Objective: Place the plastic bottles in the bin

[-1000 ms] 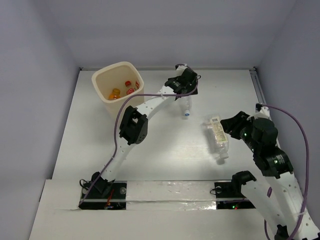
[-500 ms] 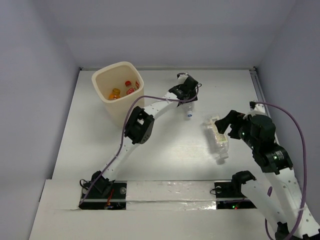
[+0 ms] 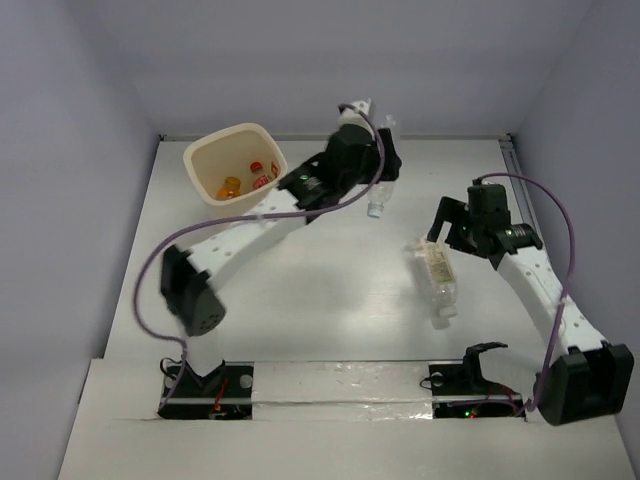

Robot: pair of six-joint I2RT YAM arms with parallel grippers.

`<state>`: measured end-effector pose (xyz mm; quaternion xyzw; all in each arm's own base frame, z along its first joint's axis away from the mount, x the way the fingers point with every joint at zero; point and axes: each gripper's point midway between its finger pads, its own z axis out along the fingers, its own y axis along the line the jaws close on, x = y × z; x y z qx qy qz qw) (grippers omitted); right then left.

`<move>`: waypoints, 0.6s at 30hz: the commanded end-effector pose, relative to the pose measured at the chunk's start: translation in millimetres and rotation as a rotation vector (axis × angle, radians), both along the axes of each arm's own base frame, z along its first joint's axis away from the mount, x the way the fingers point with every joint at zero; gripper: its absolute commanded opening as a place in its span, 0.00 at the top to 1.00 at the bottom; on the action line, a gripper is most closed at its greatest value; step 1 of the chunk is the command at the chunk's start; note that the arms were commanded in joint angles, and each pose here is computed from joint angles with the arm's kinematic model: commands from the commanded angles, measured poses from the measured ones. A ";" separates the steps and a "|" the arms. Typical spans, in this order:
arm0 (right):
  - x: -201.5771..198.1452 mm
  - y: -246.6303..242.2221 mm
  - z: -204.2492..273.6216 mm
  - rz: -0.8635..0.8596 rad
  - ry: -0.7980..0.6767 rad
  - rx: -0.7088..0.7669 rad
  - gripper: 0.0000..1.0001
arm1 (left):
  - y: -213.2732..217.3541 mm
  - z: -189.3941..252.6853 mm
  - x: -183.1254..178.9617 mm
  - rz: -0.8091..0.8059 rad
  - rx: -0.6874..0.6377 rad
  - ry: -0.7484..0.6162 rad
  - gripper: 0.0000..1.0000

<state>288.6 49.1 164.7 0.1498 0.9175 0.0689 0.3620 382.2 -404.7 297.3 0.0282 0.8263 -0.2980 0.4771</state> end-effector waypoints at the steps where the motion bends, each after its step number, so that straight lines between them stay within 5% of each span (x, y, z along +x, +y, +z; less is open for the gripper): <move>1: 9.1 2.0 -0.2 0.057 0.049 -0.025 0.00 | 58.6 128.3 -27.0 0.040 -0.167 -0.244 0.50; 7: 4.5 21.5 -32.4 0.182 0.221 0.021 0.00 | 159.1 183.4 -35.6 0.177 -0.212 -0.371 0.50; 13: 1.3 19.6 -51.2 0.191 0.324 0.002 0.00 | 256.3 185.1 -11.7 0.366 -0.124 -0.438 0.50; 18: 3.3 8.9 -64.1 0.173 0.404 -0.062 0.00 | 297.2 170.6 7.2 0.466 -0.030 -0.456 0.50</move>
